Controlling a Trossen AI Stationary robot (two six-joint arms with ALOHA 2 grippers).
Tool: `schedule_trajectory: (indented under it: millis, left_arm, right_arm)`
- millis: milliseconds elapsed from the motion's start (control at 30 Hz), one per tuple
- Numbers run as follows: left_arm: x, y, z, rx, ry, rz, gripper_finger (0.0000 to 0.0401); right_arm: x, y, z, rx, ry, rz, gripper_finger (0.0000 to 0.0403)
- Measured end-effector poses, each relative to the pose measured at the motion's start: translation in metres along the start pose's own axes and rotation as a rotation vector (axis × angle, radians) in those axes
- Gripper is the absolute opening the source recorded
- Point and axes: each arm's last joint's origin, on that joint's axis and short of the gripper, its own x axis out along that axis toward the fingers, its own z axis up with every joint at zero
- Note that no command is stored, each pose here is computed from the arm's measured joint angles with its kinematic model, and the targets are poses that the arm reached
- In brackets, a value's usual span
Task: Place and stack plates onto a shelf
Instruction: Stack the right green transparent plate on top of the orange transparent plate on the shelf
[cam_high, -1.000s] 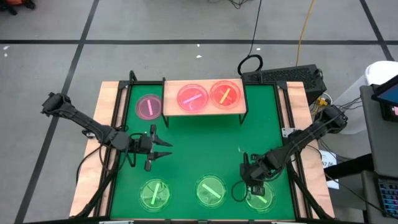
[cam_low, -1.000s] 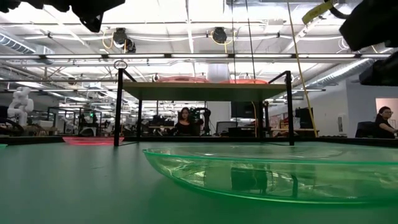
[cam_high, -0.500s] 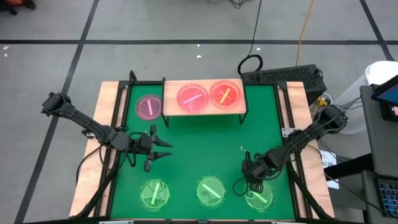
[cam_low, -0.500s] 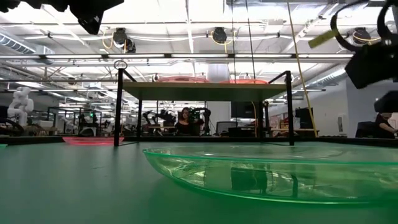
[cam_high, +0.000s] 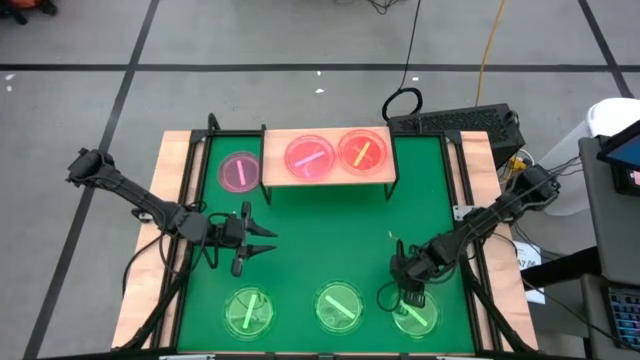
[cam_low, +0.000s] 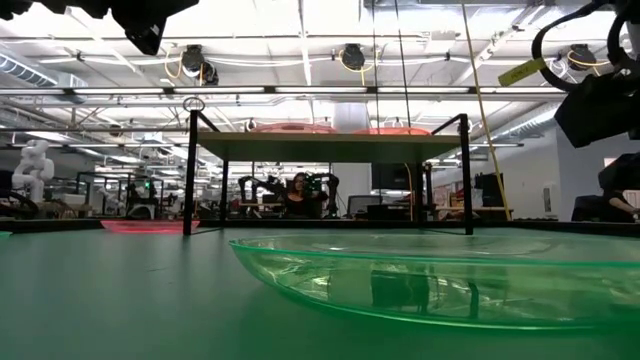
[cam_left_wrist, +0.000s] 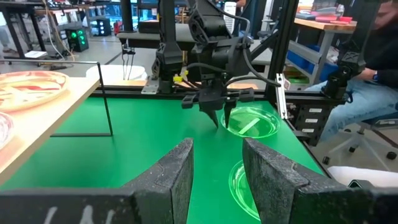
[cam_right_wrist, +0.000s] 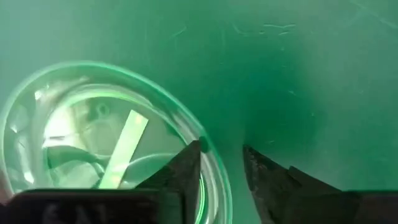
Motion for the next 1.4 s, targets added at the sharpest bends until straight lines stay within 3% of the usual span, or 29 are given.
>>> schedule_trajectory:
  millis: [200,433,767,1133,1400]
  left_arm:
    - [0.000,0.000,0.000,0.000,0.000,0.000,0.0145]
    - [0.000,0.000,0.000,0.006,0.000,0.002,0.0145]
    - [0.000,0.000,0.000,0.001,-0.002,0.002,0.0145]
    - [0.000,-0.001,0.010,0.010,-0.098,-0.006,0.0145]
    - [0.000,0.000,0.010,0.018,-0.100,-0.002,0.0145]
  right_arm:
    - [-0.005,0.000,-0.001,-0.010,0.006,0.025,0.0010]
    - [-0.032,-0.003,-0.006,0.015,-0.116,0.021,0.0001]
    - [-0.096,-0.016,-0.015,0.081,-0.599,0.024,0.0000]
    - [-0.170,-0.054,-0.005,0.417,-1.372,-0.195,0.0000]
    - [-0.202,-0.083,0.020,0.529,-1.574,-0.308,0.0000]
